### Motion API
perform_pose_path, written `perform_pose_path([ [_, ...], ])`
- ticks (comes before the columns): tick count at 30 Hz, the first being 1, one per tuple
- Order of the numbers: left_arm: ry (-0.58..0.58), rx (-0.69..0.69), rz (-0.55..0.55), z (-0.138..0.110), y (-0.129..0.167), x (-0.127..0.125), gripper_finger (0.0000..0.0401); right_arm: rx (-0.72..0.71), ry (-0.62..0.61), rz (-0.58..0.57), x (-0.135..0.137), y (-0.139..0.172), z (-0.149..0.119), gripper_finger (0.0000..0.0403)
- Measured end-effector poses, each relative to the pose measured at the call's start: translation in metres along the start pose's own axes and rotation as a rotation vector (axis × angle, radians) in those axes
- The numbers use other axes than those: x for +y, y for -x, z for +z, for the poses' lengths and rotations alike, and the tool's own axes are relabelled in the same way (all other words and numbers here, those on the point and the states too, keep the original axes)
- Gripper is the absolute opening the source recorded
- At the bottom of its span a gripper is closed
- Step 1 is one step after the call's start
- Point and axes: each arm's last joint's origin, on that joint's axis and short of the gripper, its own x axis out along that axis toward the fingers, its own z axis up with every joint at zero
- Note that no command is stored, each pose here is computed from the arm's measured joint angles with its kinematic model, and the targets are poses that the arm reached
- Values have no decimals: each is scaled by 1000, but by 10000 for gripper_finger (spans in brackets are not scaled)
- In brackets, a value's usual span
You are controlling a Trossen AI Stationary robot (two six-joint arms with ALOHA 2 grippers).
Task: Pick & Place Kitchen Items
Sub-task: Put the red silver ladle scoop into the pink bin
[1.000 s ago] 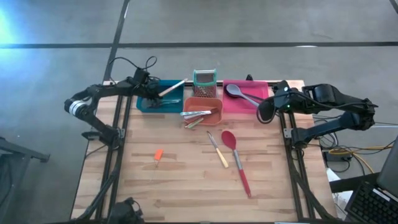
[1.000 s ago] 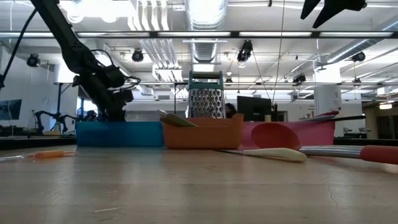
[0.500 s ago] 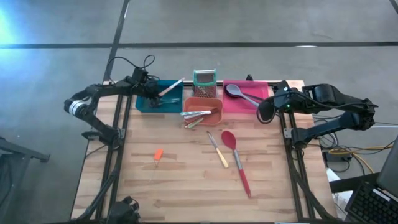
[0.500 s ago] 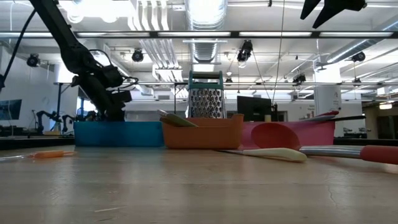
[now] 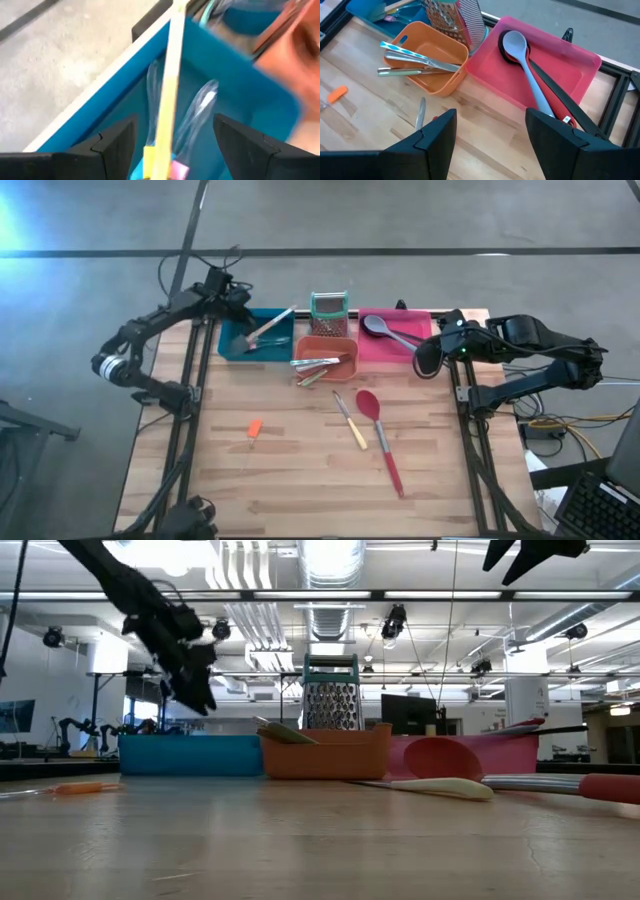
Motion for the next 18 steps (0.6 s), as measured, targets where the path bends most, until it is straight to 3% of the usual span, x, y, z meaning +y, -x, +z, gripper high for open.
perform_pose_path([
  [5, -20, -95, -13, 29, 39, -21, 265, -13, -4, 18, 4, -1, 2, 228],
  [10, -96, -267, -17, 53, 85, -58, 265, -9, 21, 38, 13, -7, 3, 228],
  [14, -177, -388, 14, 63, 122, -94, 265, 23, 59, 94, 30, -15, 0, 228],
  [18, -178, -496, -45, 64, 155, -129, 265, 75, 118, 130, 52, -30, -9, 226],
])
